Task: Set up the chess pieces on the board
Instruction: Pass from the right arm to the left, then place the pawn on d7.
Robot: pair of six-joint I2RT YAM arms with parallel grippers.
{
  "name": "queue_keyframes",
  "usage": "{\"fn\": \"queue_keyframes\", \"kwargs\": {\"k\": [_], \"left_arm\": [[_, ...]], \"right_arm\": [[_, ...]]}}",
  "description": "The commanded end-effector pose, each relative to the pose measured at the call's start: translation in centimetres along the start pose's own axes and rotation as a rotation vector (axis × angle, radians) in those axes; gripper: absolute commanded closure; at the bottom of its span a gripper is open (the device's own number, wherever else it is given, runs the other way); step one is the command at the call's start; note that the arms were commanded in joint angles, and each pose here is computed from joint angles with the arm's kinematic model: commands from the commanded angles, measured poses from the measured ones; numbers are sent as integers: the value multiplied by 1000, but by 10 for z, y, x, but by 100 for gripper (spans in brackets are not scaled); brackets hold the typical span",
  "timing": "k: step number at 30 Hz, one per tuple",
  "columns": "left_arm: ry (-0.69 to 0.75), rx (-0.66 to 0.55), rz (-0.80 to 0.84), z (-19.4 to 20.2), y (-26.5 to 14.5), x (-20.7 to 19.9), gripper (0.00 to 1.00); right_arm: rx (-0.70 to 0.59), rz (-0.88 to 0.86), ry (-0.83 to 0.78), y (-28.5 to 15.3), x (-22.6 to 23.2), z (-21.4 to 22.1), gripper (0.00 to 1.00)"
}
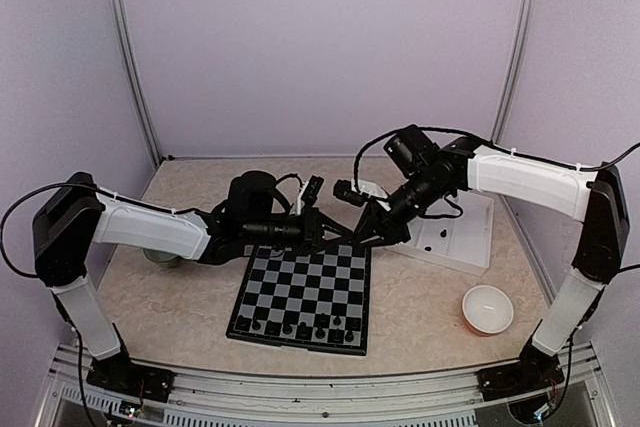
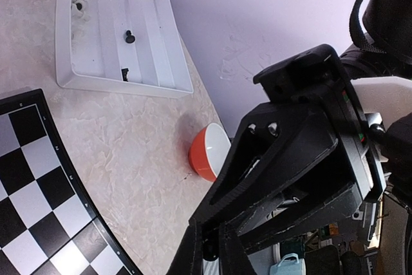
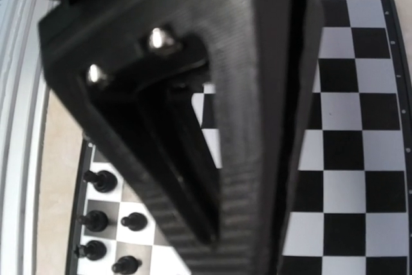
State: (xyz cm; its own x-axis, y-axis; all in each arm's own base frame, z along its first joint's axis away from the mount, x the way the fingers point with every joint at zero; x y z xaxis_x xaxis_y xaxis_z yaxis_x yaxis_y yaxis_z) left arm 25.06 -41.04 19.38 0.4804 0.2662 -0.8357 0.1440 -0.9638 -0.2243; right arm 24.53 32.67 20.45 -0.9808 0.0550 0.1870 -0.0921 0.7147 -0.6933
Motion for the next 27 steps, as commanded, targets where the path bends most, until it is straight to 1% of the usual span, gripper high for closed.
{"fn": "queue_keyframes", "kwargs": {"k": [1,4,6,11,14,17,18,19,20,21,23,25,26,27], "left_arm": [[60,-6,7,-4,-3,-11,100],[121,-6,-94,-6,-15,-11,100],[160,-8,-177,-8,-26,-9,100],[284,43,-399,2,-59,-3,100],[377,86,-519,11,-74,1,100],[477,126,-606,18,-82,-2,100],[505,146,-623,22,-83,-4,100],[537,165,-647,25,-83,-3,100],[560,188,-658,31,-82,-3,100],[578,213,-671,36,-81,0,100],[613,264,-676,49,-77,5,100],[645,316,-698,60,-74,16,100],[657,341,-707,64,-72,21,100],[664,367,-719,68,-70,26,100]], "right_arm": [[7,37,-26,-4,-1,-2,74],[11,90,-52,-20,2,5,62],[5,134,-66,-34,3,9,56],[-19,269,-67,-66,-6,35,49],[-42,387,-73,-85,-14,52,45],[-104,494,-62,-98,-20,67,38],[-128,522,-48,-101,-21,72,33],[-155,545,-30,-103,-23,77,22],[-171,550,0,-102,-26,84,11],[-183,544,34,-100,-29,91,3],[-232,466,82,-101,-31,95,1],[-355,322,119,-110,-27,94,1],[-394,291,122,-116,-28,93,1],[-390,281,119,-117,-30,94,1]]}}
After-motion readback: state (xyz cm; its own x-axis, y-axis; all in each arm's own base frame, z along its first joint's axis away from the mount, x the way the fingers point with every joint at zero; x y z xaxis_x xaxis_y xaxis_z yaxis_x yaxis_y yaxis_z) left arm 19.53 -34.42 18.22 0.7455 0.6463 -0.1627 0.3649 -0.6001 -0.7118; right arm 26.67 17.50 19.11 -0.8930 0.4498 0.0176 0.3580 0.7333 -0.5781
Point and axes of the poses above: each gripper's point midway between its finger pads, its own y axis out along the fingers, its own x axis along the line the jaws close on, z = x × y, the point moved 3 cm from there along -y, back along the fingers, and after that the axes turned 3 degrees about y, right-handed, at the moved point
